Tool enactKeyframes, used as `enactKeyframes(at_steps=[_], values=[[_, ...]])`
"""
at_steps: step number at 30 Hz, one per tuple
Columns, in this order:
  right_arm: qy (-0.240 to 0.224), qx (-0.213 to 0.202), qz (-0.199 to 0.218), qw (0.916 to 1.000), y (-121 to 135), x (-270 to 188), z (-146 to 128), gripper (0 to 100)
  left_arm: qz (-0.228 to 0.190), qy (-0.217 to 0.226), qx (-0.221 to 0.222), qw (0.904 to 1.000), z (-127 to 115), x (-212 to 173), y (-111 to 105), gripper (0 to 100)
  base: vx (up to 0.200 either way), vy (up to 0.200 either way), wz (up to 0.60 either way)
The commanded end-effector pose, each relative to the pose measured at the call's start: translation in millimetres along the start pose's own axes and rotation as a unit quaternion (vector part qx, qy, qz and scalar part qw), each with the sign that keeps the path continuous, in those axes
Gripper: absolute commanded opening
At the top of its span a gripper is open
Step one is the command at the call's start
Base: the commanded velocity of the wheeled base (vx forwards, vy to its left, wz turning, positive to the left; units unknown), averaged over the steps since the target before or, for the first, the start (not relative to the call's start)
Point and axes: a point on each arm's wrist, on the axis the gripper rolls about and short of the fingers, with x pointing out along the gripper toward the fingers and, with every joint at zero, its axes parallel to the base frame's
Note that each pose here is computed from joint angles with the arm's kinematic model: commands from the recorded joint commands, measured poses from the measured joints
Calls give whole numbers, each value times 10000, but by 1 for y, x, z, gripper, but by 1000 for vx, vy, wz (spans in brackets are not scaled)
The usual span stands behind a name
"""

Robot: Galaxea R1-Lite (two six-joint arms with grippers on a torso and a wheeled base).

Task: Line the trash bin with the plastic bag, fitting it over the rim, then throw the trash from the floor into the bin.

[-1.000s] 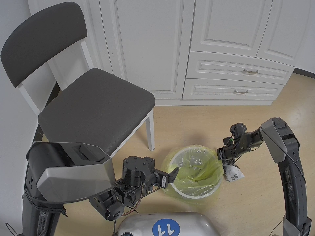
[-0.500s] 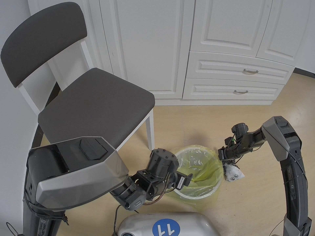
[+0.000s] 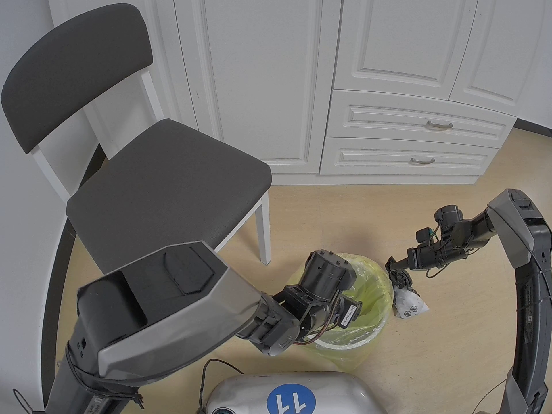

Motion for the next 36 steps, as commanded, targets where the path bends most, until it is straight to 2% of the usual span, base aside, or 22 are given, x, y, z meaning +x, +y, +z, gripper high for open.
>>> enactKeyframes(at_steps=[1,10,11,16,19,22,25,28,31,32,36], values=[[-45,-36,-35,10000,1,-8,2,0,7,400,23,9992,-11,28,-4,0,0,0,0],[-37,-6,-38,10000,-1,-7,0,0,84,947,58,9955,-18,57,-3,0,0,0,0],[-35,-14,-45,10000,-2,-6,0,0,99,1191,70,9928,-18,60,-1,0,0,0,0],[-53,-13,-64,10000,-3,-7,0,0,108,1577,-73,9874,-8,66,-2,0,0,0,0],[-56,-16,-69,10000,-3,-8,0,0,86,1873,-27,9823,-14,65,-3,0,0,0,0],[-51,-19,-68,10000,-3,-8,0,0,-242,2080,-46,9778,-16,63,-8,0,0,0,0],[-49,-19,-75,10000,-3,-8,0,0,-368,2134,-40,9763,-18,63,-9,0,0,0,0],[-31,-65,-73,9999,-2,-9,0,0,-680,2197,-111,9731,-20,63,-9,0,0,0,0],[-31,-88,-73,9999,-2,-9,0,0,-747,2209,-126,9724,-20,63,-9,0,0,0,0],[-25,-107,-72,9999,-2,-9,-1,0,-963,2262,-188,9691,-20,63,-8,0,0,0,0],[-12,-104,-78,9999,-3,-8,-2,0,-1053,2282,-133,9678,-20,61,-16,0,0,0,0]])
